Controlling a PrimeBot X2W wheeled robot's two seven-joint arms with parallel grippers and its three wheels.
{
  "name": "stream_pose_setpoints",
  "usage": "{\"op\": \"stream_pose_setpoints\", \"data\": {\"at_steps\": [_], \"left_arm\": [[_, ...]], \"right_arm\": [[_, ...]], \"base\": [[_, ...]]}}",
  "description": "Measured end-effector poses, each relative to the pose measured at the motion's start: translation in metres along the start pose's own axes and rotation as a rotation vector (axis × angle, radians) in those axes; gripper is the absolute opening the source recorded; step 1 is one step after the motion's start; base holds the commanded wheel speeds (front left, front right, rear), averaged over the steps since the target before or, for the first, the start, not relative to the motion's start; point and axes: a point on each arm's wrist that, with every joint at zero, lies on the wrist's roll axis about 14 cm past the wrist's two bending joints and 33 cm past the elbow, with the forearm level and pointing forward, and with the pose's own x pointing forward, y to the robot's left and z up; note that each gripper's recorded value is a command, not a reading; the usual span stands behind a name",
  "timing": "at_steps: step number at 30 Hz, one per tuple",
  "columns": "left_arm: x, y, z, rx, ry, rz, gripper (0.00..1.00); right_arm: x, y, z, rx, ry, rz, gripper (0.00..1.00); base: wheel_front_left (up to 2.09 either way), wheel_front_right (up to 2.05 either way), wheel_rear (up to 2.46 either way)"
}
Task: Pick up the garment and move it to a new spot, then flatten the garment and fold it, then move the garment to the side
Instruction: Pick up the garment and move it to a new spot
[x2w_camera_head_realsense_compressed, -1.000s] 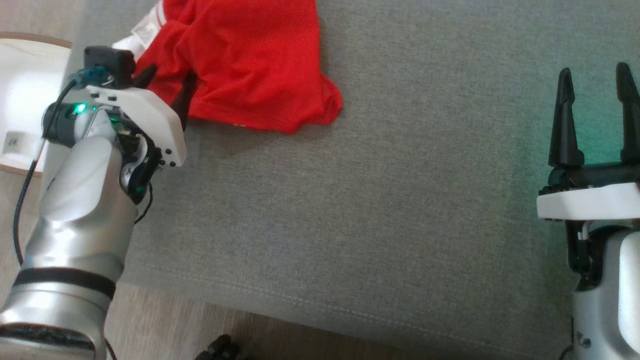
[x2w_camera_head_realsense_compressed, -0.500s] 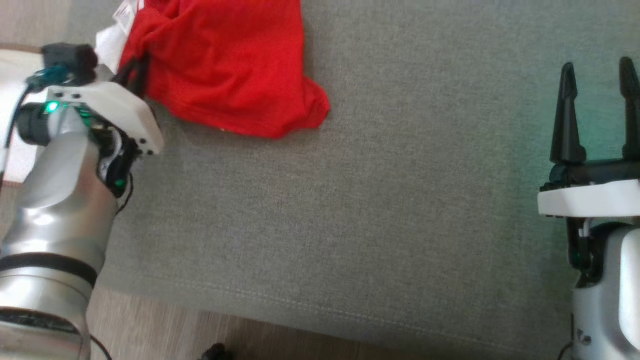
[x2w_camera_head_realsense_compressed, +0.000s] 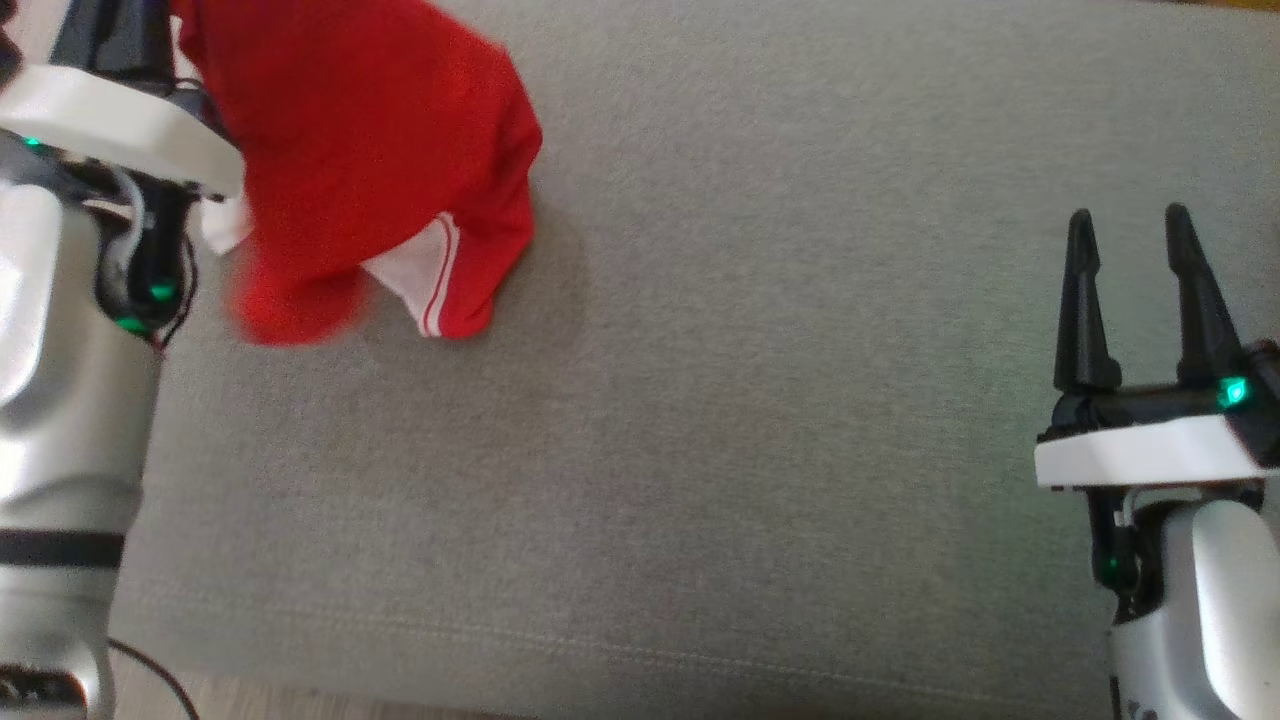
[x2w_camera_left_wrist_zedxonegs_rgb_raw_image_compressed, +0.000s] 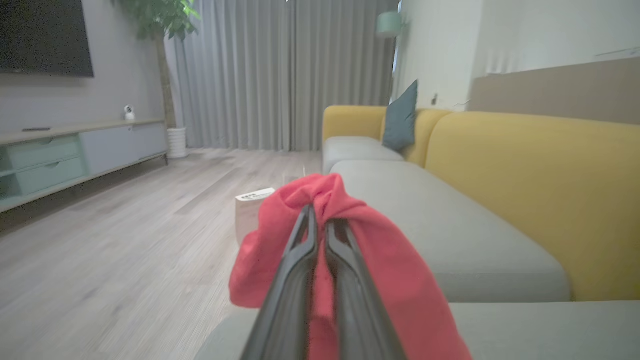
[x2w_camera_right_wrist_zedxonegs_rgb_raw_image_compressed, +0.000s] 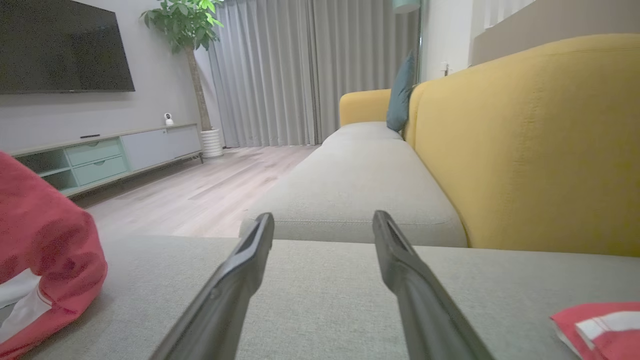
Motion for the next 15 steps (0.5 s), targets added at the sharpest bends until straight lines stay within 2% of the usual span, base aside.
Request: {"op": "stream_pose_setpoints", "data": {"at_steps": [9,15], "left_arm": [[0.004,-0.102,0.055,0.047,-0.109,-0.25,0.0],[-0.006,-0.181,0.037,0.025,-0.031,-0.438,0.0]], "right_arm": [[-0.029,-0.026,0.023,-0.006,-0.053,-0.081,1.0],[-0.045,-0.045,0.027,-0.003,-0.064,-0.138,1.0]], "base": [[0.0,0.0,0.0],[0.0,0.0,0.0]]}}
